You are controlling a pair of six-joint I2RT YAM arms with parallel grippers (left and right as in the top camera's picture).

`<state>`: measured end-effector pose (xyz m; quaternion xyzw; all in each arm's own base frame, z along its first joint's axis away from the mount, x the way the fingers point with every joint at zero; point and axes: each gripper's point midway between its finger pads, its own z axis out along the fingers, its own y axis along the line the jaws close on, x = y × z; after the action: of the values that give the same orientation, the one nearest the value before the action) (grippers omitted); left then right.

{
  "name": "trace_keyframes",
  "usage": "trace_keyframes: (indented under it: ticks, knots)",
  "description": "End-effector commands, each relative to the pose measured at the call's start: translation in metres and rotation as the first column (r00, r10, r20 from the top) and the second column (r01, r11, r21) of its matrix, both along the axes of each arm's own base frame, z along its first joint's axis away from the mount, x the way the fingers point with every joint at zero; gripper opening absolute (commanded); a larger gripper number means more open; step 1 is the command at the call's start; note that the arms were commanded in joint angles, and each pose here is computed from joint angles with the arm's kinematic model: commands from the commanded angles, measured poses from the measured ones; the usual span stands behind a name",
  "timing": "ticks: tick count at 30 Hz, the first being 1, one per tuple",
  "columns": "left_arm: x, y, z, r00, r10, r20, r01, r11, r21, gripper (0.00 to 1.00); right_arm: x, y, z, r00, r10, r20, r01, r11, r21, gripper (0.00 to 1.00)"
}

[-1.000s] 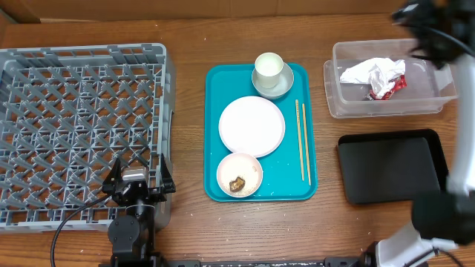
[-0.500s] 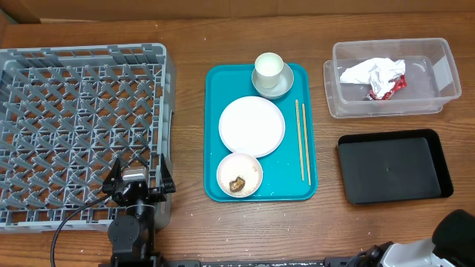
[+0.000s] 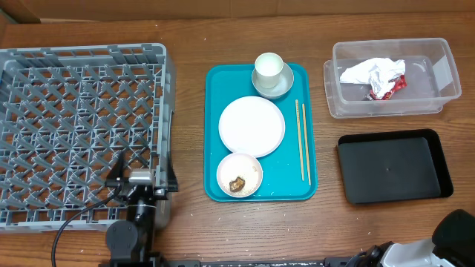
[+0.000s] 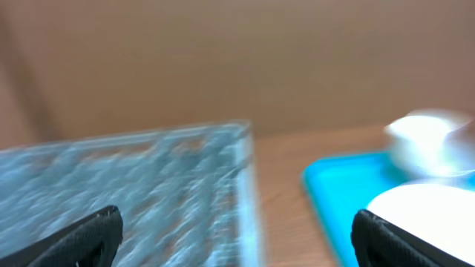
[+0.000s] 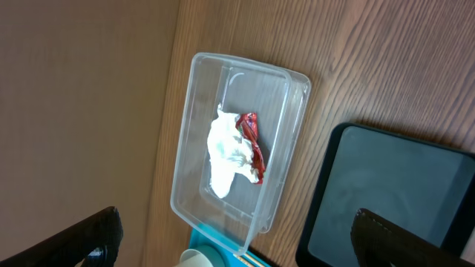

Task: Sort waste into correct bins and load items into the dishwasher
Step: 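Reach the left gripper to the edge of the white plate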

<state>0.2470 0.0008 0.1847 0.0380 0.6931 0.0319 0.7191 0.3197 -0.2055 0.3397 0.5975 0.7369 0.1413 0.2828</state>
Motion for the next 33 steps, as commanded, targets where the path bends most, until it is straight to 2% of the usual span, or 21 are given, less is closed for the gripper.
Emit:
trace_keyframes:
  ticks: [1, 3, 5, 9, 13, 15, 17, 19, 21, 24, 27, 29, 31, 33]
  knots:
    - [-0.023, -0.076, 0.033, 0.885, -0.448, 0.129, 0.460, 0.883, -0.093, 1.00, 0.002, 0.002, 0.002, 1.000, 0.002, 0.013, -0.002, 1.000, 0.005, 1.00]
    - [-0.042, -0.092, 0.068, 0.799, -0.541, 0.263, 0.554, 0.832, 0.027, 1.00, 0.002, 0.002, 0.002, 1.000, 0.002, 0.013, -0.002, 1.000, 0.005, 1.00]
    - [-0.057, -0.095, 0.096, 0.746, -0.559, 0.362, 0.574, 0.815, 0.076, 1.00, 0.002, 0.002, 0.002, 1.000, 0.002, 0.013, -0.002, 1.000, 0.005, 1.00]
    - [-0.066, -0.095, 0.125, 0.736, -0.559, 0.381, 0.596, 0.803, 0.027, 1.00, 0.002, 0.001, 0.002, 1.000, 0.002, 0.014, -0.002, 1.000, 0.005, 1.00]
    - [-0.058, -0.095, 0.144, 0.784, -0.556, 0.277, 0.579, 0.815, -0.002, 1.00, 0.002, 0.002, 0.002, 1.000, 0.002, 0.013, -0.002, 1.000, 0.005, 1.00]
    - [-0.044, -0.094, 0.157, 0.813, -0.553, 0.184, 0.564, 0.826, -0.007, 1.00, 0.002, 0.002, 0.002, 1.000, 0.002, 0.013, -0.002, 1.000, 0.005, 1.00]
    - [-0.025, -0.094, 0.163, 0.834, -0.550, 0.044, 0.552, 0.833, -0.037, 1.00, 0.002, 0.002, 0.002, 1.000, 0.002, 0.014, -0.002, 1.000, 0.006, 1.00]
    - [-0.009, -0.093, 0.162, 0.829, -0.549, -0.110, 0.543, 0.836, -0.080, 1.00, 0.002, 0.002, 0.002, 1.000, 0.002, 0.013, -0.002, 1.000, 0.005, 1.00]
    - [0.008, -0.094, 0.159, 0.781, -0.554, -0.287, 0.529, 0.832, -0.167, 1.00, 0.002, 0.002, 0.002, 1.000, 0.002, 0.013, -0.002, 1.000, 0.005, 1.00]
    - [0.027, -0.097, 0.156, 0.682, -0.582, -0.443, 0.488, 0.813, -0.318, 1.00, 0.002, 0.002, 0.002, 1.000, 0.002, 0.013, -0.002, 1.000, 0.005, 1.00]
    - [0.044, -0.105, 0.147, 0.582, -0.637, -0.506, 0.415, 0.768, -0.489, 1.00, 0.002, 0.002, 0.002, 1.000, 0.002, 0.013, -0.002, 1.000, 0.005, 1.00]
    - [0.050, -0.115, 0.133, 0.488, -0.702, -0.519, 0.357, 0.703, -0.615, 1.00, 0.002, 0.002, 0.002, 1.000, 0.002, 0.013, -0.002, 1.000, 0.005, 1.00]
    - [0.058, -0.127, 0.126, 0.417, -0.766, -0.489, 0.376, 0.635, -0.675, 1.00, 0.002, 0.002, 0.002, 1.000, 0.002, 0.013, -0.002, 1.000, 0.005, 1.00]
    - [0.066, -0.136, 0.114, 0.362, -0.790, -0.494, 0.353, 0.607, -0.712, 1.00, 0.002, 0.002, 0.002, 1.000, 0.002, 0.013, -0.002, 1.000, 0.005, 1.00]
